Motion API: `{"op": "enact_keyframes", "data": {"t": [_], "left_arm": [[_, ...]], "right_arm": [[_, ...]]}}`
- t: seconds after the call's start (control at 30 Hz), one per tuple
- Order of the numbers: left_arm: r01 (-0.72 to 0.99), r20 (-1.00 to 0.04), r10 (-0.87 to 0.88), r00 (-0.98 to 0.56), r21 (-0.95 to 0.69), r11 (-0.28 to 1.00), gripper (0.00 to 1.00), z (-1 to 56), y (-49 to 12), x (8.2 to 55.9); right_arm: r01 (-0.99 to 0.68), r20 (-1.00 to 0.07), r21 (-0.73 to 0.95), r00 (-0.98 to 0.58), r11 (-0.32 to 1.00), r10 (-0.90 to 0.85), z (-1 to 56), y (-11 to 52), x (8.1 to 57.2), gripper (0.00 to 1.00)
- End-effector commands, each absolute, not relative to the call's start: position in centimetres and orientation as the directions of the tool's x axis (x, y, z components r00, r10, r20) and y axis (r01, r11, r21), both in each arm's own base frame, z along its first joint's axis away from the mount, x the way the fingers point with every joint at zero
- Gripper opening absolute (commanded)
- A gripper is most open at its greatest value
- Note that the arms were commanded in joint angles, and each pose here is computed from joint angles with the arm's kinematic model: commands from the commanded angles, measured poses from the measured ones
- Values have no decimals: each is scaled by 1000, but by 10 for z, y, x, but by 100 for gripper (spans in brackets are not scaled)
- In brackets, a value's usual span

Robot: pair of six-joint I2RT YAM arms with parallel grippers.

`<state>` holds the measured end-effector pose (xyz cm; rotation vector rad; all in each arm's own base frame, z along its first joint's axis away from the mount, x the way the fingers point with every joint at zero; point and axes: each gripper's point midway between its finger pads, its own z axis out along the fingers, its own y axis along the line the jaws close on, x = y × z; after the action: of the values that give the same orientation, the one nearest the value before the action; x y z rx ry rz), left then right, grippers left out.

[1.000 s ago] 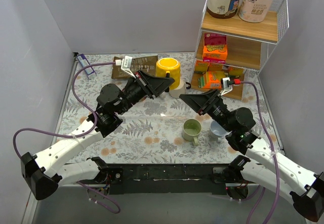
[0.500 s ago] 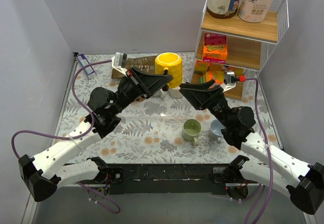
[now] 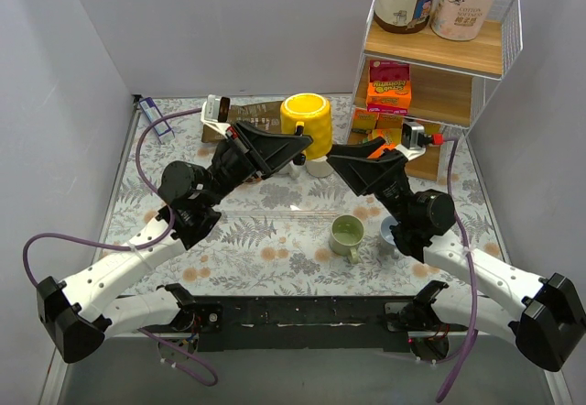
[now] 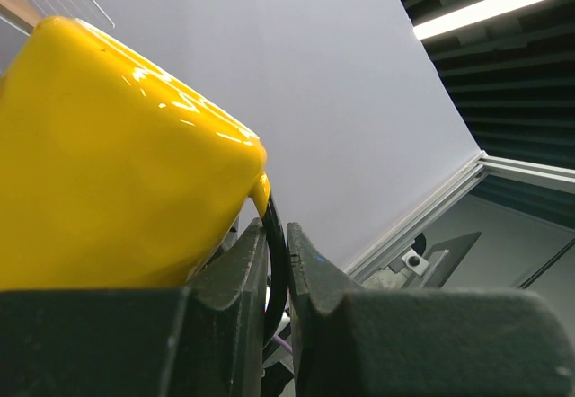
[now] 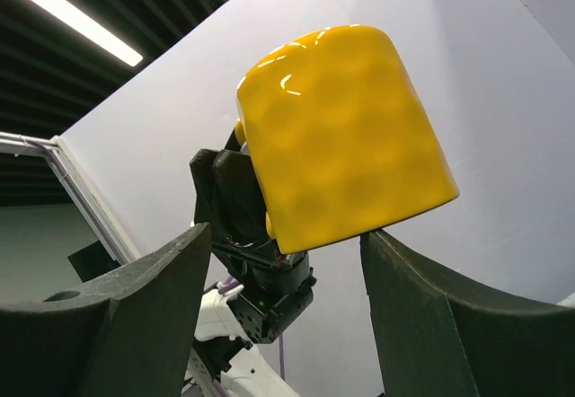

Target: Turn the mug right side up

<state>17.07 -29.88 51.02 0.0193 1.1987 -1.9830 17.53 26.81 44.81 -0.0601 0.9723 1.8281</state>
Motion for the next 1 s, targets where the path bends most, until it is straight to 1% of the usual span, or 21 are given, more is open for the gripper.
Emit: {"op": "enact_keyframes", "data": {"t": [0.0,0.13,0.23,0.27,0.37,0.5,0.57,0.83,0.97], "left_arm": [[685,-382,-649,-658,-661,-305,0,533,-283,155],[667,-369,-630,-683,-667,-332,0,526,-286,154],[652,-357,-617,-701,-672,-352,0,520,-288,152],[646,-356,-612,-707,-676,-354,0,515,-289,152],[640,-345,-608,-715,-674,-369,0,506,-290,149],[635,-333,-605,-723,-665,-393,0,498,-292,148],[641,-340,-603,-722,-656,-398,0,497,-294,147],[653,-376,-599,-707,-672,-349,0,477,-307,152],[673,-383,-614,-691,-650,-352,0,474,-305,151]], "right_arm": [[-865,-398,445,-422,-231,815,499,245,153,73],[-869,-391,439,-414,-228,822,505,246,156,69],[-869,-373,431,-415,-241,830,507,245,158,61],[-868,-359,433,-414,-244,837,508,244,159,56],[-872,-328,413,-412,-263,850,509,241,160,52],[-863,-304,393,-448,-318,840,512,245,161,53],[-856,-270,368,-473,-364,839,517,240,157,54],[-831,-217,336,-525,-442,823,522,235,153,51],[-811,-189,321,-560,-488,807,526,230,149,58]]}}
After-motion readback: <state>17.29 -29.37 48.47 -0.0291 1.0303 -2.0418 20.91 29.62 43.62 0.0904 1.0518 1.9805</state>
